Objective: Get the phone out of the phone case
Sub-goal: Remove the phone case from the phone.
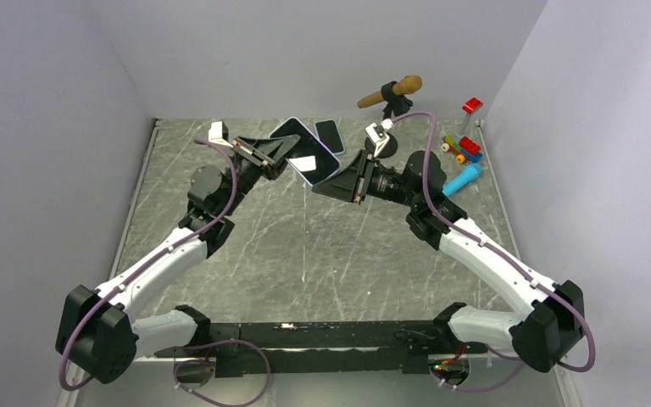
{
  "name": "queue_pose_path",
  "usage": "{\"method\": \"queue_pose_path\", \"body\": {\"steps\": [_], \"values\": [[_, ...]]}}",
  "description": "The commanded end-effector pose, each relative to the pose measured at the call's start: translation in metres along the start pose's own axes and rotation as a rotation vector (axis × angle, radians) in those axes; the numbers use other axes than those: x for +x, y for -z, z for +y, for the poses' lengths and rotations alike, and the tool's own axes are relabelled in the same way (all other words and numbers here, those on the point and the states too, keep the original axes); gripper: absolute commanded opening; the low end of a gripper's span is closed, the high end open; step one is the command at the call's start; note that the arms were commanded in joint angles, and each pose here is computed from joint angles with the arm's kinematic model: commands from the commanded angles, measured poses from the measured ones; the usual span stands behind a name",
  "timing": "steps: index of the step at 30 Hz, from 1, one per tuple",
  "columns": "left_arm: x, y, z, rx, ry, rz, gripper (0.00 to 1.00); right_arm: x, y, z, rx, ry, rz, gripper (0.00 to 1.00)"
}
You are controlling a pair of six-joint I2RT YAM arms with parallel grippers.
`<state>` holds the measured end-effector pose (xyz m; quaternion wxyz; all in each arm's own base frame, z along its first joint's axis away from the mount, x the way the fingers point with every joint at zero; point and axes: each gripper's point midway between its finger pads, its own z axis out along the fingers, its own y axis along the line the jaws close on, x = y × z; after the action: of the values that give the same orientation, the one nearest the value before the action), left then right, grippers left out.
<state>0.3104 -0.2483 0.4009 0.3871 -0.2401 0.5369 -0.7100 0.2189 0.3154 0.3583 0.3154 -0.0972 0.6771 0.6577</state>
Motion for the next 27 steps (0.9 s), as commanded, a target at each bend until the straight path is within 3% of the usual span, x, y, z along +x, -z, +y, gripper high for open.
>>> {"method": "queue_pose_path", "body": {"steps": [1,5,9,13,16,22,27], "values": [[0.006,0.003,-0.066,0.194,0.034,0.031,0.00,-0.015,-0.008,0.011,-0.032,0.072,-0.032,0.35],[0.008,0.004,-0.073,0.203,0.043,0.042,0.00,-0.014,-0.011,0.005,-0.026,0.086,-0.021,0.28],[0.010,0.006,-0.076,0.177,0.143,0.063,0.00,-0.008,-0.013,-0.006,-0.025,0.172,0.006,0.01],[0.021,0.011,-0.078,0.142,0.377,0.133,0.00,0.013,-0.005,-0.029,-0.042,0.456,0.081,0.00],[0.039,0.015,-0.084,0.089,0.415,0.225,0.00,0.017,-0.001,-0.041,-0.091,0.538,0.137,0.00],[0.055,0.022,-0.101,0.124,0.435,0.259,0.00,0.016,-0.010,-0.034,-0.238,0.427,0.160,0.00],[0.054,0.025,-0.092,0.113,0.430,0.236,0.00,0.008,-0.016,-0.036,-0.236,0.318,0.114,0.00]]}}
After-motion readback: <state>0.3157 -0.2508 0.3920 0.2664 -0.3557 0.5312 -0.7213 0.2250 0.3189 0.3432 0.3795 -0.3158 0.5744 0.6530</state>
